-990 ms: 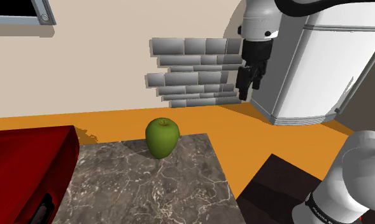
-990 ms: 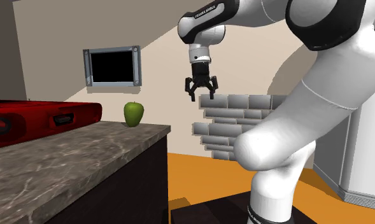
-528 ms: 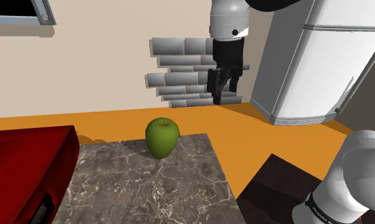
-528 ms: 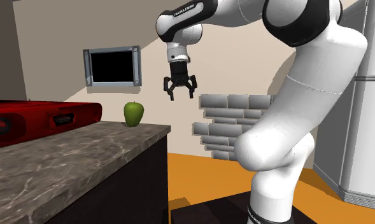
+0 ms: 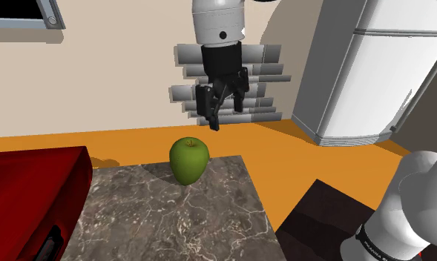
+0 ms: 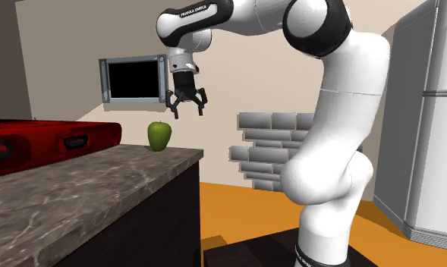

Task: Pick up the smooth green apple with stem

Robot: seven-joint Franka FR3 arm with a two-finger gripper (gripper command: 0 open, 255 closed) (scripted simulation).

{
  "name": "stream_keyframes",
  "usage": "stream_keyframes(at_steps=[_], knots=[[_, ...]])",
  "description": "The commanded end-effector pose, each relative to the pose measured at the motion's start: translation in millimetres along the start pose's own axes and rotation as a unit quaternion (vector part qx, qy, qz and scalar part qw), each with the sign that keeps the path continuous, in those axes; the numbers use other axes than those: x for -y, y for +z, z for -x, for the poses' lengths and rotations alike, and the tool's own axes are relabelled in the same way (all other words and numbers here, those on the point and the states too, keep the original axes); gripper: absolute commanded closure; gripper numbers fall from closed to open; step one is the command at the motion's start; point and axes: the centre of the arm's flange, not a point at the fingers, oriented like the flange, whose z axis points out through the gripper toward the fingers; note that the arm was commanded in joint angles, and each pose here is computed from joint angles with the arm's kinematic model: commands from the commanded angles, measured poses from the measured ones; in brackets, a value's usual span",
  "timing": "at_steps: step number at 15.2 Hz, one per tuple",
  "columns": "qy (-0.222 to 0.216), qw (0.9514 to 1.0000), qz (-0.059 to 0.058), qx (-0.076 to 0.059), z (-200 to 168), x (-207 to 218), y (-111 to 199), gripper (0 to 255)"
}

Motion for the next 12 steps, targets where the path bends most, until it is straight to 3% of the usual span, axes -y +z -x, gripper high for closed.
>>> stream_keyframes(at_steps=[1,8,12], knots=[[-0.004,1.0000,0.001,0.002,-12,26,-4,0],[-0.019,0.9998,0.007,0.007,-47,110,-17,0],[-0.019,0.9998,0.007,0.007,-49,112,4,0]])
